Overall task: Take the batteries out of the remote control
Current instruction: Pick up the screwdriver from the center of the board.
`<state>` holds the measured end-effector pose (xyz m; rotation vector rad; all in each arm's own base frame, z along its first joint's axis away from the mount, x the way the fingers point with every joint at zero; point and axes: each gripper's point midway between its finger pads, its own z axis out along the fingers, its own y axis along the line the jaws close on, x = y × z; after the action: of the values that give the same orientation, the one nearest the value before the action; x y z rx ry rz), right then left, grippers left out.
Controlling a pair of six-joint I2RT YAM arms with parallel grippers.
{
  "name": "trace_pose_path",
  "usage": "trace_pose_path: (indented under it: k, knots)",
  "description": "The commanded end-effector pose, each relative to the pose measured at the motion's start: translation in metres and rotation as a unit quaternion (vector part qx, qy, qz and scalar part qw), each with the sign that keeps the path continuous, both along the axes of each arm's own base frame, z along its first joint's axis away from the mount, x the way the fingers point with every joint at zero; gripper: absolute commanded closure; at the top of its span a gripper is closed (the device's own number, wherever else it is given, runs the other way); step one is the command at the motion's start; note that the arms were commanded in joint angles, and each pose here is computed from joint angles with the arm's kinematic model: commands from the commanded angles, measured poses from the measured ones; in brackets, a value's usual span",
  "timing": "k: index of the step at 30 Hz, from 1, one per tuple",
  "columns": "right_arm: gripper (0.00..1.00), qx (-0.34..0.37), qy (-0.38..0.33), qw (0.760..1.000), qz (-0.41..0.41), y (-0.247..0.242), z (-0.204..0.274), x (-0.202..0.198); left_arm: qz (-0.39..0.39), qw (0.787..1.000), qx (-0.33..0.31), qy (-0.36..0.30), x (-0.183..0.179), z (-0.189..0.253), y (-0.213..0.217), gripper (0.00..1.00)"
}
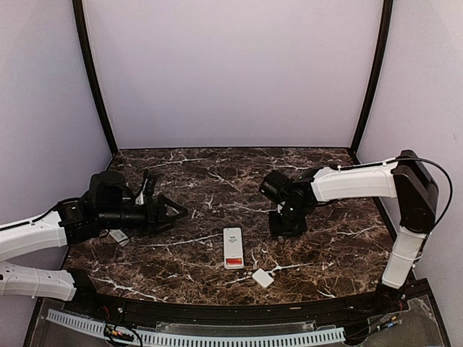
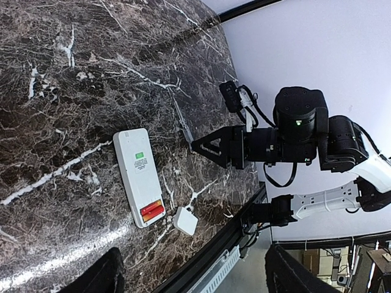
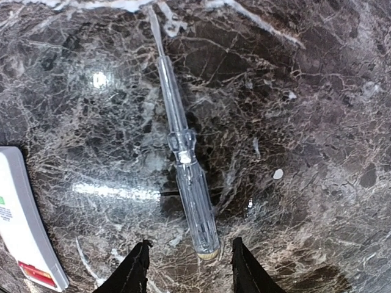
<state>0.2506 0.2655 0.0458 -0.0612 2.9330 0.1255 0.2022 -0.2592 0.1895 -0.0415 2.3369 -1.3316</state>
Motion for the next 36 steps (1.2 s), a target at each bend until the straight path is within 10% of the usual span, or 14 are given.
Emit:
trace_pose_path:
  k: [1,25,31,36]
  knots:
    - [0.56,-0.011,0.013,1.000,-0.002,-0.001,-0.015,0.000,0.016,1.000,-0.002,0.005,-0.001,0.002,0.007,0.21]
    - [1.00,-0.001,0.000,1.000,0.002,0.003,-0.019,0.004,0.002,1.000,-0.010,0.014,-0.008,-0.009,0.006,0.21]
    - [1.00,0.116,-0.065,0.989,0.062,0.030,0.045,0.004,-0.010,1.000,-0.008,-0.012,-0.008,0.017,0.000,0.23]
    - [1.00,0.318,-0.106,0.926,0.173,0.069,0.131,-0.033,-0.045,0.995,-0.025,-0.088,-0.012,0.059,-0.012,0.23]
